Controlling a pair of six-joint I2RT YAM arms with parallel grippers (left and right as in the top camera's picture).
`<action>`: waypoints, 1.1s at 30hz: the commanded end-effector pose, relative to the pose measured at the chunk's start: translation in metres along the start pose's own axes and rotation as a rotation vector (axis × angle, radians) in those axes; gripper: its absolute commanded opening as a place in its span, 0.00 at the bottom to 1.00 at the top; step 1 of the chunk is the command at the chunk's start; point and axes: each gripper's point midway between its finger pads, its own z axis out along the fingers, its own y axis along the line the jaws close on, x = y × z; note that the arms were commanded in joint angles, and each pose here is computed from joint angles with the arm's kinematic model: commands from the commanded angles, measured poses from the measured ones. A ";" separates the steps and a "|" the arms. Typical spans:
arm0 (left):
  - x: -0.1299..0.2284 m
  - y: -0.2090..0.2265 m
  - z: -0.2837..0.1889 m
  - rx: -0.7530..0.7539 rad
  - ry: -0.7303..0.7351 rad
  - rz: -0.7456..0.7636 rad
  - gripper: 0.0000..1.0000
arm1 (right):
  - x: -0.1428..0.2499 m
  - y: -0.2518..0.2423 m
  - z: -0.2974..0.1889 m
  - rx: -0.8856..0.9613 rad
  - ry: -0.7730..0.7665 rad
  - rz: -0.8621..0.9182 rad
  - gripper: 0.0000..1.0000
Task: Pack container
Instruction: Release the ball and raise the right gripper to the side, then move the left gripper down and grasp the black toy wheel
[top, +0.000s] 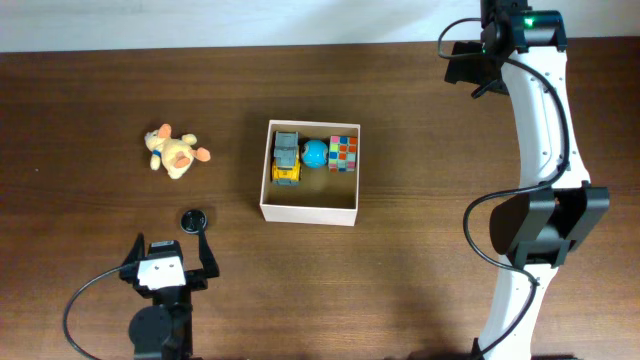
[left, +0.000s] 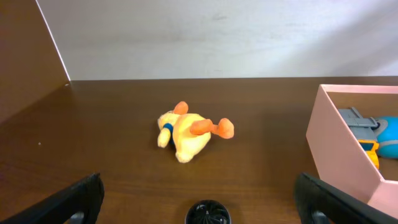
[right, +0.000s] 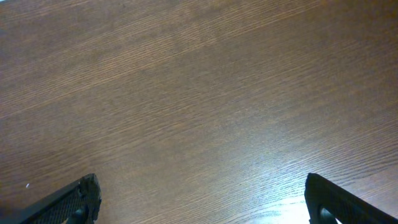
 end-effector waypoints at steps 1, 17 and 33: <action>-0.030 0.000 -0.002 0.002 -0.127 0.005 0.99 | 0.000 -0.004 0.003 0.021 -0.001 0.006 0.99; -0.123 -0.010 0.030 0.070 0.118 -0.042 0.99 | 0.000 -0.004 0.003 0.021 -0.001 0.006 0.99; -0.058 -0.071 0.103 0.339 0.903 -0.095 0.99 | 0.000 -0.004 0.003 0.021 -0.001 0.006 0.99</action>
